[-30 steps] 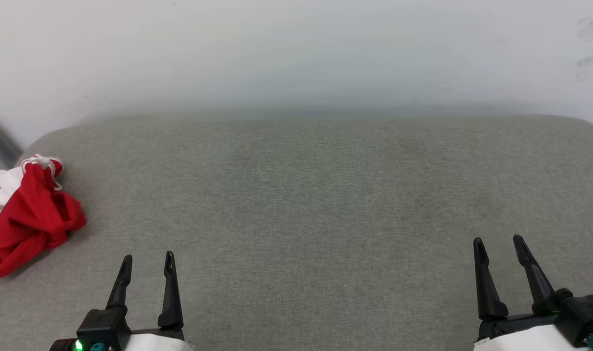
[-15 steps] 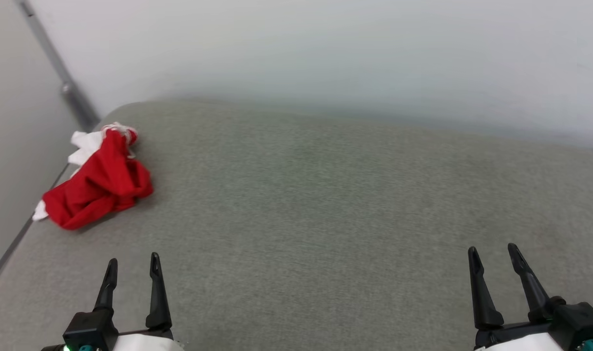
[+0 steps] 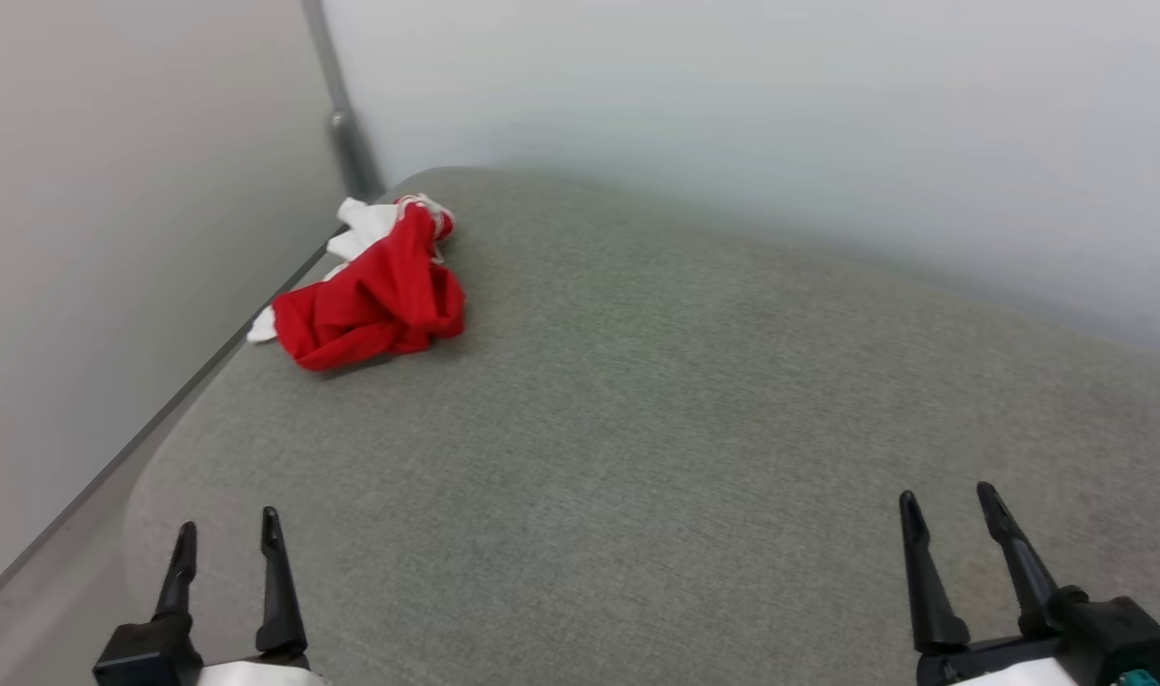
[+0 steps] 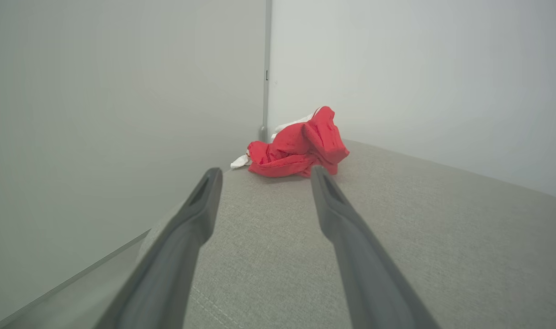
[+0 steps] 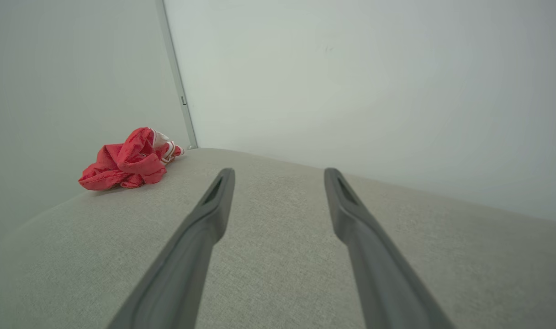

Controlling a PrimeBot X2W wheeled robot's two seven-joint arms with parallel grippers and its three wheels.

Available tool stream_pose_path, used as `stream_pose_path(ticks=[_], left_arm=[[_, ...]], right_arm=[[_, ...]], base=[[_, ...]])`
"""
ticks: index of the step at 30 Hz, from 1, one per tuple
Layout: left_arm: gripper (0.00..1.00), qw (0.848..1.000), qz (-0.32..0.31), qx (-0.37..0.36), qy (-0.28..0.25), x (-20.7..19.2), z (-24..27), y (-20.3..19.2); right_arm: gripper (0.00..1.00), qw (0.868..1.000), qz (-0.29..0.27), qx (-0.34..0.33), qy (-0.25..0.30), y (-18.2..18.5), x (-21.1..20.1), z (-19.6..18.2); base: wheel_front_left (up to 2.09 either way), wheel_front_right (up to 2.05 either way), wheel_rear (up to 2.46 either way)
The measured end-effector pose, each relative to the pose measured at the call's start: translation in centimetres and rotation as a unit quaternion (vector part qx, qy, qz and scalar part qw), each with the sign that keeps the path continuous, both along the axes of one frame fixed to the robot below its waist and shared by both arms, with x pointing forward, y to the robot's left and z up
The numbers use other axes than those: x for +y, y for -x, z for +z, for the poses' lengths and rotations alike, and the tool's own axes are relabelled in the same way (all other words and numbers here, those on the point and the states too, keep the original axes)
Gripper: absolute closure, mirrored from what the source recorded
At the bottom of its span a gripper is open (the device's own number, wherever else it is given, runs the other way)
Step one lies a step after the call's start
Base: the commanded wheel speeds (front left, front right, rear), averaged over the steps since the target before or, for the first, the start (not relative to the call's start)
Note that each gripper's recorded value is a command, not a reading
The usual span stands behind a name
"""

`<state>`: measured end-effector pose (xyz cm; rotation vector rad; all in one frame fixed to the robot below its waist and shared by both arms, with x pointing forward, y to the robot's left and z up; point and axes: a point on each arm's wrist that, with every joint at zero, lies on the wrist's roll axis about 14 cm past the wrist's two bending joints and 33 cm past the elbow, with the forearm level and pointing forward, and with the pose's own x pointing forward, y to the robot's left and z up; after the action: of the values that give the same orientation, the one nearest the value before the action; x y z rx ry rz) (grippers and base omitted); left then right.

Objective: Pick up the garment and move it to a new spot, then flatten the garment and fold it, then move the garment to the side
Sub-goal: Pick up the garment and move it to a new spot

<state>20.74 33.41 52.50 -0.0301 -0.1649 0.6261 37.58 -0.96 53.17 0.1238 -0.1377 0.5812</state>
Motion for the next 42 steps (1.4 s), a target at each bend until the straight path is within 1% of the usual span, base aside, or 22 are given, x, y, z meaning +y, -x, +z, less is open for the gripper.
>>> stream_pose_path(ticks=[4,8,13,16,21,23,27,30,37,39,42], left_arm=[[0.0,0.999,0.039,0.004,0.003,1.3,-0.2,1.8],[0.0,0.998,0.058,0.008,0.004,1.8,-0.1,2.3],[0.0,0.998,0.065,0.011,0.006,2.0,-0.3,2.5],[0.0,0.998,0.058,0.01,0.005,2.2,-0.1,1.9],[0.0,0.999,0.029,-0.017,-0.03,3.9,2.8,-1.3],[0.0,0.998,0.021,-0.025,-0.058,5.2,4.7,-2.7],[0.0,0.995,0.0,-0.042,-0.096,7.0,8.0,-7.0],[0.0,0.992,-0.012,-0.06,-0.112,8.4,10.3,-10.3],[0.0,0.982,-0.029,-0.049,-0.18,11.7,14.6,-17.8],[0.0,0.982,-0.032,-0.039,-0.182,12.4,14.5,-19.7],[0.0,0.984,-0.048,-0.011,-0.172,13.2,13.2,-22.7]], right_arm=[[0.0,0.999,0.034,-0.003,0.005,0.0,2.3,-0.1],[0.0,0.999,0.046,0.001,0.007,-0.3,3.3,-0.6],[0.0,0.999,0.052,0.002,0.007,-0.5,3.7,-0.7],[0.0,0.999,0.048,0.004,0.008,-0.7,3.5,-0.9],[0.0,0.999,0.033,0.006,0.015,-1.7,2.6,-1.5],[0.0,0.999,0.028,0.004,0.021,-2.2,2.4,-1.8],[0.0,1.0,0.004,-0.003,0.028,-4.4,1.3,-2.3],[0.0,0.999,-0.015,-0.004,0.04,-5.9,0.3,-3.2],[0.0,0.995,-0.077,0.0,0.057,-9.8,-3.3,-5.7],[0.0,0.994,-0.089,0.003,0.063,-10.5,-4.3,-6.5],[0.0,0.992,-0.103,0.006,0.075,-11.3,-5.7,-7.7]], base=[[0.0,0.0,0.0],[0.0,0.0,0.0],[0.0,0.0,0.0],[0.0,0.0,0.0],[0.0,0.0,0.0],[0.0,0.0,0.0],[0.0,0.0,0.0],[0.0,0.0,0.0],[0.0,0.0,0.0],[0.0,0.0,0.0],[0.0,0.0,0.0]])
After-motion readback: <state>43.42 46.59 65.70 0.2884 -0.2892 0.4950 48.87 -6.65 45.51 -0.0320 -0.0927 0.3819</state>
